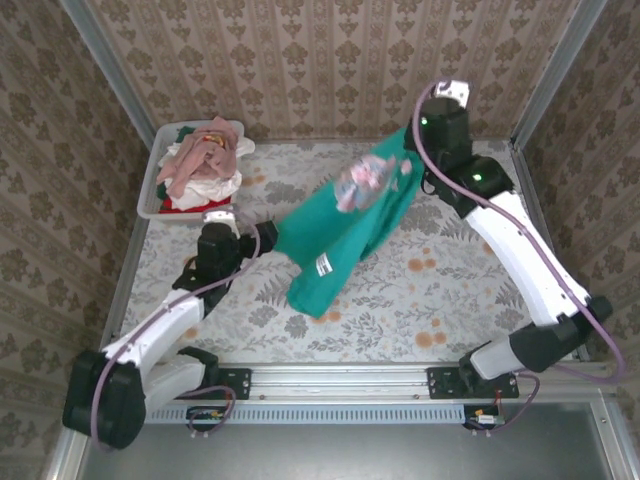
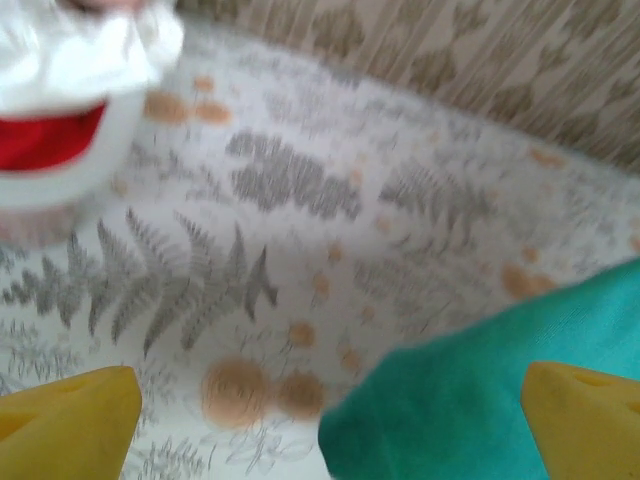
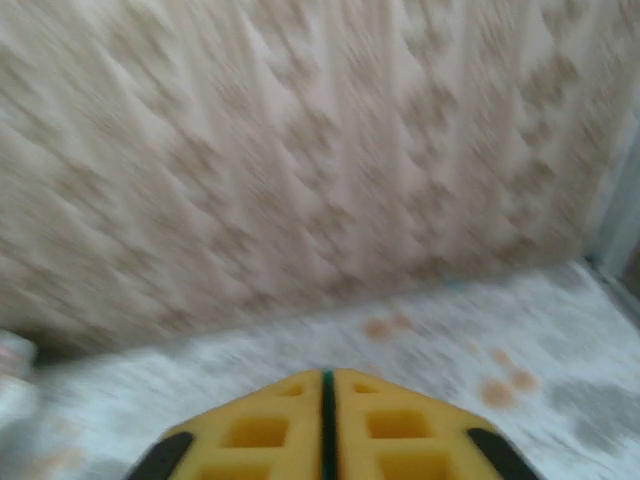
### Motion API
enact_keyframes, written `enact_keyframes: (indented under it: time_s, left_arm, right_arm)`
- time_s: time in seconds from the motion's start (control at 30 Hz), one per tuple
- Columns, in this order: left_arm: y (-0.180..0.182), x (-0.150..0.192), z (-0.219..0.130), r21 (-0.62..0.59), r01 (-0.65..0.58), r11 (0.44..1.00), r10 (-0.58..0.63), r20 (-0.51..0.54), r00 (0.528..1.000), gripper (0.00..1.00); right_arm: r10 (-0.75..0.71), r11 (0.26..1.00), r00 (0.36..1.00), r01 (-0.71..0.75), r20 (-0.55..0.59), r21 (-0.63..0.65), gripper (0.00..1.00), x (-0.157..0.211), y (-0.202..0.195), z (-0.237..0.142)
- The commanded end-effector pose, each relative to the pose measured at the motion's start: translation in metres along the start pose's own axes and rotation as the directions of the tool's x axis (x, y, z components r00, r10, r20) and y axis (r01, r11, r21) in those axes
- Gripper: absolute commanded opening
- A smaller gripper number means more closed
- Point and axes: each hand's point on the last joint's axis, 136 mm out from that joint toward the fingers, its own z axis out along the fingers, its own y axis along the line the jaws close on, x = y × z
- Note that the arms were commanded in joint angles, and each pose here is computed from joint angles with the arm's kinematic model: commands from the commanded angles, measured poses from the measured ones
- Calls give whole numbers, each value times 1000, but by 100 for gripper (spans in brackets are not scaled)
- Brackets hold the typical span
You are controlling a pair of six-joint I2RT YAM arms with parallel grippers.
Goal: Fold and stack the t-shirts
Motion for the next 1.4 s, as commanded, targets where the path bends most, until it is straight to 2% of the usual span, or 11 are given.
enact_keyframes:
  time_s: [0.0, 0.1, 0.27, 0.37, 0.5, 0.6, 0.73, 0.83, 1.07, 1.2, 1.37]
  left_arm:
    - [1, 7, 8, -25, 2, 1000, -4, -82, 997, 100]
    - [10, 20, 11, -63, 3, 998, -13, -145, 989, 99]
    - [2, 44, -3, -73, -18, 997, -1, -258, 966, 92]
    - [-25, 76, -22, -44, -116, 992, 93, -351, 932, 92]
    - [-61, 127, -47, 37, -199, 979, 195, -441, 876, 92]
    - [-75, 159, -57, 73, -263, 962, 265, -475, 839, 94]
    - [-64, 192, -38, 44, -273, 961, 250, -560, 790, 92]
    - [-69, 198, -24, 51, -312, 949, 281, -592, 756, 79]
    - [-43, 188, 21, -9, -295, 955, 224, -630, 743, 4]
    - [-17, 141, 48, -77, -235, 969, 148, -581, 800, 0]
    - [6, 74, 75, -128, -186, 974, 99, -501, 860, 0]
  right_arm:
    - [-21, 987, 963, 63, -270, 146, 53, 110, -43, 50]
    - [-15, 971, 895, 119, -445, 206, 85, 165, -72, 78]
    - [18, 987, 823, 75, -567, 140, 94, 210, -75, 61]
    - [73, 996, 813, -35, -578, 77, 92, 227, -72, 23]
    - [121, 990, 786, -46, -607, 136, 85, 259, -102, -16]
    - [132, 988, 752, -44, -645, 151, 84, 291, -112, -23]
    - [147, 989, 727, -87, -670, 123, 83, 310, -103, -18]
    - [147, 988, 729, -84, -669, 126, 83, 310, -104, -18]
    - [148, 988, 736, -75, -661, 138, 85, 311, -112, -16]
    - [139, 990, 728, -96, -671, 102, 84, 315, -106, -14]
    - [122, 984, 707, -177, -696, -8, 73, 327, -73, -15]
